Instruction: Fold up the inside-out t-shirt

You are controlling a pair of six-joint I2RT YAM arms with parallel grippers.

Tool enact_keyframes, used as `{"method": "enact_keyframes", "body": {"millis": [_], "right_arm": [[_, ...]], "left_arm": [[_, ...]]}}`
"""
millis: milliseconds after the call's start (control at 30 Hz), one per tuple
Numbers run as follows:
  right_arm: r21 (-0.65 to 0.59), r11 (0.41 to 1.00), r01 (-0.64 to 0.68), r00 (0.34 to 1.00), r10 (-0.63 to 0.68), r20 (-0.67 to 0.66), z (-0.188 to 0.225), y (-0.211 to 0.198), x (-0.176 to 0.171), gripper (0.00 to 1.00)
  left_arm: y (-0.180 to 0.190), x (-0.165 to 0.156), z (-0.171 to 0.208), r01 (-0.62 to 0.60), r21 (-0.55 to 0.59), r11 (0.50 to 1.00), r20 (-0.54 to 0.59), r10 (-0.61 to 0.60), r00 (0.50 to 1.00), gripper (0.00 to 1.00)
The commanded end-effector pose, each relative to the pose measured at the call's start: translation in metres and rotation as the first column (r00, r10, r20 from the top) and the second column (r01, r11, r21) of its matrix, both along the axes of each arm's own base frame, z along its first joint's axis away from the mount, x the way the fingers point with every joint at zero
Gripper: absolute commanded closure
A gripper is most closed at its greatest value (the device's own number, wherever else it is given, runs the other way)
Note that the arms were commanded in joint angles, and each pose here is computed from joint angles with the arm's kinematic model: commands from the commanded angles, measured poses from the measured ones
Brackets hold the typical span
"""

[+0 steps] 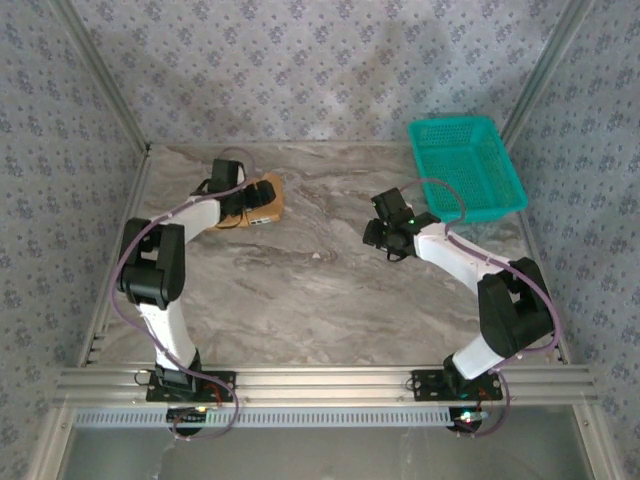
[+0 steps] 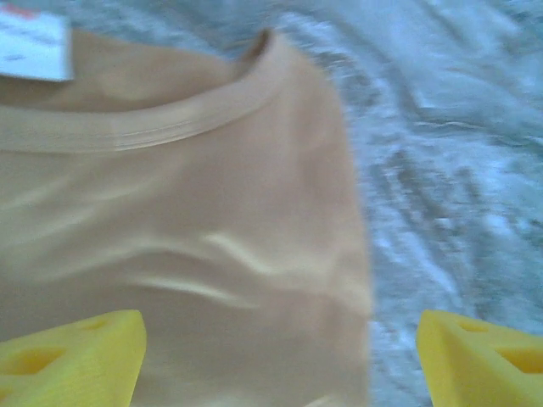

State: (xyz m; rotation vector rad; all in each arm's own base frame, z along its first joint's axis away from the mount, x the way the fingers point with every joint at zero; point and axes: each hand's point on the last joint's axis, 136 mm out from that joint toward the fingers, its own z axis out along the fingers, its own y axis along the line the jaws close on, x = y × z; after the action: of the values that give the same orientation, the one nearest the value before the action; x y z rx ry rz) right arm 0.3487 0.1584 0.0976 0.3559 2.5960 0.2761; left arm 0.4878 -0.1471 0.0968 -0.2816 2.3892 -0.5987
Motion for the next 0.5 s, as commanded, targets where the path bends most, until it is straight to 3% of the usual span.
{"method": "enact_keyframes", "body": {"millis": [0,133,167,233,300,433,467], "right_arm": [[-0.014,1.000,-0.012,1.000,0.012,0.003,0.005,0.000,0.000,0.44],[-0.014,1.000,-0.012,1.000,0.013,0.015,0.004,-0.003,-0.005,0.43],[-0.022,0.999,-0.025,0.999,0.025,0.023,0.006,-0.005,-0.005,0.39],[-0.053,0.997,-0.048,0.997,0.051,0.053,0.016,-0.010,-0.006,0.31],[-0.157,0.986,-0.061,0.988,0.082,0.131,0.037,-0.027,-0.004,0.23],[-0.335,0.939,0.074,0.936,0.051,0.350,0.084,-0.080,-0.005,0.04],[-0.383,0.918,0.099,0.915,0.067,0.398,0.091,-0.093,-0.003,0.03]], "left_arm": [[-0.007,0.006,-0.011,-0.021,-0.060,0.998,-0.003,0.021,1.000,0.16],[-0.006,0.001,-0.060,-0.007,-0.050,0.999,-0.097,0.002,0.995,0.13],[-0.005,-0.001,-0.065,-0.003,-0.041,0.999,-0.106,-0.002,0.994,0.12],[-0.005,-0.006,-0.066,0.008,-0.039,0.999,-0.096,-0.012,0.995,0.02],[-0.007,-0.008,-0.055,0.032,-0.038,0.999,-0.065,-0.034,0.997,0.00],[-0.012,-0.018,-0.010,0.075,0.032,0.997,0.044,-0.076,0.996,0.00],[-0.012,-0.022,0.004,0.072,0.072,0.995,0.075,-0.077,0.994,0.00]]}}
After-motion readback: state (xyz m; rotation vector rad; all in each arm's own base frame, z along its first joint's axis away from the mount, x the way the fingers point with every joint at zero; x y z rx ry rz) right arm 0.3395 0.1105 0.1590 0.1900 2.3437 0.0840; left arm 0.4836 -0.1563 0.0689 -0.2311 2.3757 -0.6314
